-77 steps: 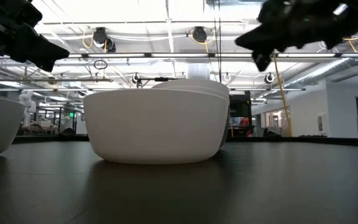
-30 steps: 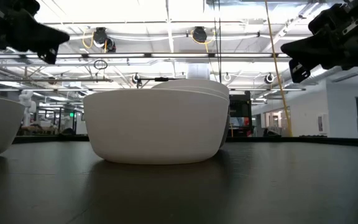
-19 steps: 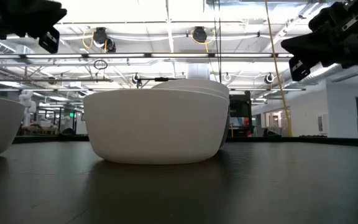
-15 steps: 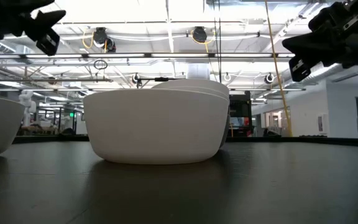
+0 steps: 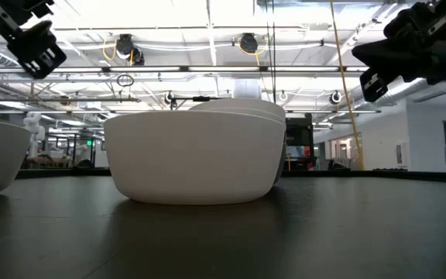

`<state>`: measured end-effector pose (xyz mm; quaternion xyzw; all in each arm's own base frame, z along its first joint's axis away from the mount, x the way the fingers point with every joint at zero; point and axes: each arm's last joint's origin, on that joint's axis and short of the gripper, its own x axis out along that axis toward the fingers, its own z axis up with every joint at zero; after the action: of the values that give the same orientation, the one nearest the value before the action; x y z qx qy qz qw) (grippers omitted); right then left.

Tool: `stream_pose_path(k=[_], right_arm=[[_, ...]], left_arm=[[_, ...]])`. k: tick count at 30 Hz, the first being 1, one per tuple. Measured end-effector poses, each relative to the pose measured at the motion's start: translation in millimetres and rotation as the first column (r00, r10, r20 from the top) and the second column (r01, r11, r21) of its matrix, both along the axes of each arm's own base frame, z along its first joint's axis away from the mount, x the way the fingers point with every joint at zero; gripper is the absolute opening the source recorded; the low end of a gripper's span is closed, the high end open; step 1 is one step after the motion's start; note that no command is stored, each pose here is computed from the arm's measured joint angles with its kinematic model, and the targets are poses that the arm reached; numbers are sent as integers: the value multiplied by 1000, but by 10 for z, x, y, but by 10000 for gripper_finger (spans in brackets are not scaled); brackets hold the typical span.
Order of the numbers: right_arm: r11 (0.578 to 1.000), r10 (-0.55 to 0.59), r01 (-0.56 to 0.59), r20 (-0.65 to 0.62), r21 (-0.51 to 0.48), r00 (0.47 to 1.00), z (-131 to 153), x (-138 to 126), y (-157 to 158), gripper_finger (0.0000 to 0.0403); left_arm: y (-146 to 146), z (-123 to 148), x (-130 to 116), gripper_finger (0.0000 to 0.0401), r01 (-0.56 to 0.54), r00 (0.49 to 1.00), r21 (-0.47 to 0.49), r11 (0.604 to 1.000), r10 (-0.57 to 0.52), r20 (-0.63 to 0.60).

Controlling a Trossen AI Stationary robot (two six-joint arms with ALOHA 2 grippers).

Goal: Nest bowls inside each other
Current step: Stack the gray bowl on the white bowl

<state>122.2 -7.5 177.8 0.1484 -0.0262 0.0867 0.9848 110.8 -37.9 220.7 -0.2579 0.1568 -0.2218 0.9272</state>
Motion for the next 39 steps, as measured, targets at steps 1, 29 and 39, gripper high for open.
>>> stream_pose_path(k=[1, 29, 39], right_arm=[[1000, 1, -1, 4, 7, 1000, 5, 0, 0, 0], [1000, 29, -29, -15, 12, 999, -13, 0, 8, 0], [1000, 29, -29, -22, 6, 999, -20, 0, 8, 0]], left_arm=[[-10, 21, 2, 271, -10, 999, 7, 1000, 11, -42], [-145, -153, 262, 255, -201, 448, 93, 975, 176, -876], [-120, -238, 229, 255, -229, 332, 192, 954, 261, -906]])
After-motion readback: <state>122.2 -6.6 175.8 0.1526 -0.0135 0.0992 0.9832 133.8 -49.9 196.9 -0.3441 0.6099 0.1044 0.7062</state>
